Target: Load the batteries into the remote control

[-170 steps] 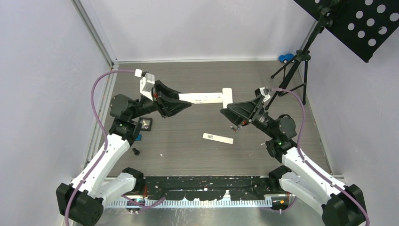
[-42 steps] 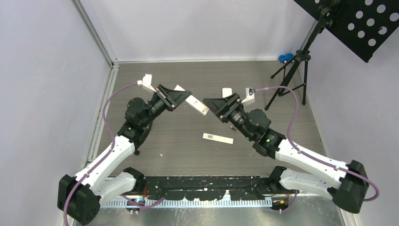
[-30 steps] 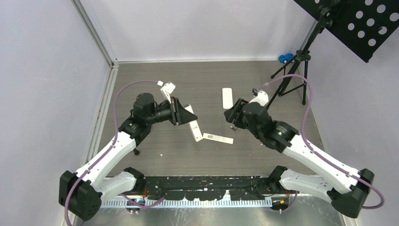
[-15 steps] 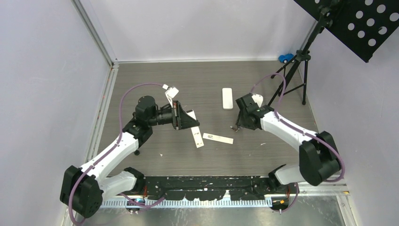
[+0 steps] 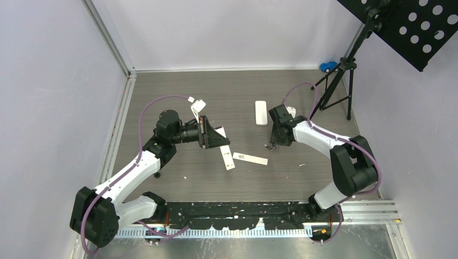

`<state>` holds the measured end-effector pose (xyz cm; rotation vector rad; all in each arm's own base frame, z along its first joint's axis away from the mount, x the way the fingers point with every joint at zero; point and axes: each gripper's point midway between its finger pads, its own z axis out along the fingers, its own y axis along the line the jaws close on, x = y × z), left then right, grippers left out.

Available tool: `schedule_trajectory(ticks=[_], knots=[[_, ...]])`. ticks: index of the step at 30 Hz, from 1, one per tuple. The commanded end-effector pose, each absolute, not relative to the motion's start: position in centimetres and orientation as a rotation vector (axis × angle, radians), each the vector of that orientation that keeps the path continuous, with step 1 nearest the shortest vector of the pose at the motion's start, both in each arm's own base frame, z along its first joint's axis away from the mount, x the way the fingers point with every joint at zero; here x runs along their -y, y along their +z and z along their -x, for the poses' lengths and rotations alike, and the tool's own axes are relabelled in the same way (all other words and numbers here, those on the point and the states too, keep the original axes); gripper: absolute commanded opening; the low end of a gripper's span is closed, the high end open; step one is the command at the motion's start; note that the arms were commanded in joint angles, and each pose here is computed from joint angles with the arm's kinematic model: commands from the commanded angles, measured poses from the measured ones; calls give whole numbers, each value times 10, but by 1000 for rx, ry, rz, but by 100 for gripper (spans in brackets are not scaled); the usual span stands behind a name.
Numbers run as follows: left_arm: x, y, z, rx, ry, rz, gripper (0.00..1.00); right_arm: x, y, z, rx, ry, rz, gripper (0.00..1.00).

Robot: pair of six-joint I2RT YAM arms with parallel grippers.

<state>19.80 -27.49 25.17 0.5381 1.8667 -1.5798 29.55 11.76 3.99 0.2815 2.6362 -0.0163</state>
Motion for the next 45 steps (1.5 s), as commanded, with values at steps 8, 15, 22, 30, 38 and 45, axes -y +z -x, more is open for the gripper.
schedule_trajectory(ticks=[8,15,22,30,38,45], knots=[[277,264,-198,-1793,-1585,-584,0,-131,38,-315,-2637,37,-187,36],[276,264,-199,-1813,-1581,-568,0,-123,32,-323,-2619,-38,-197,27],[276,264,-200,-1818,-1580,-563,0,-128,21,-321,-2654,-4,-204,26],[276,259,-215,-1907,-1544,-431,0,-113,43,-329,-2550,-125,-284,0],[282,255,-234,-1935,-1553,-314,0,-159,172,-318,-2184,-28,-86,0],[287,264,-235,-1920,-1622,-305,0,-251,261,-260,-1973,636,169,0]])
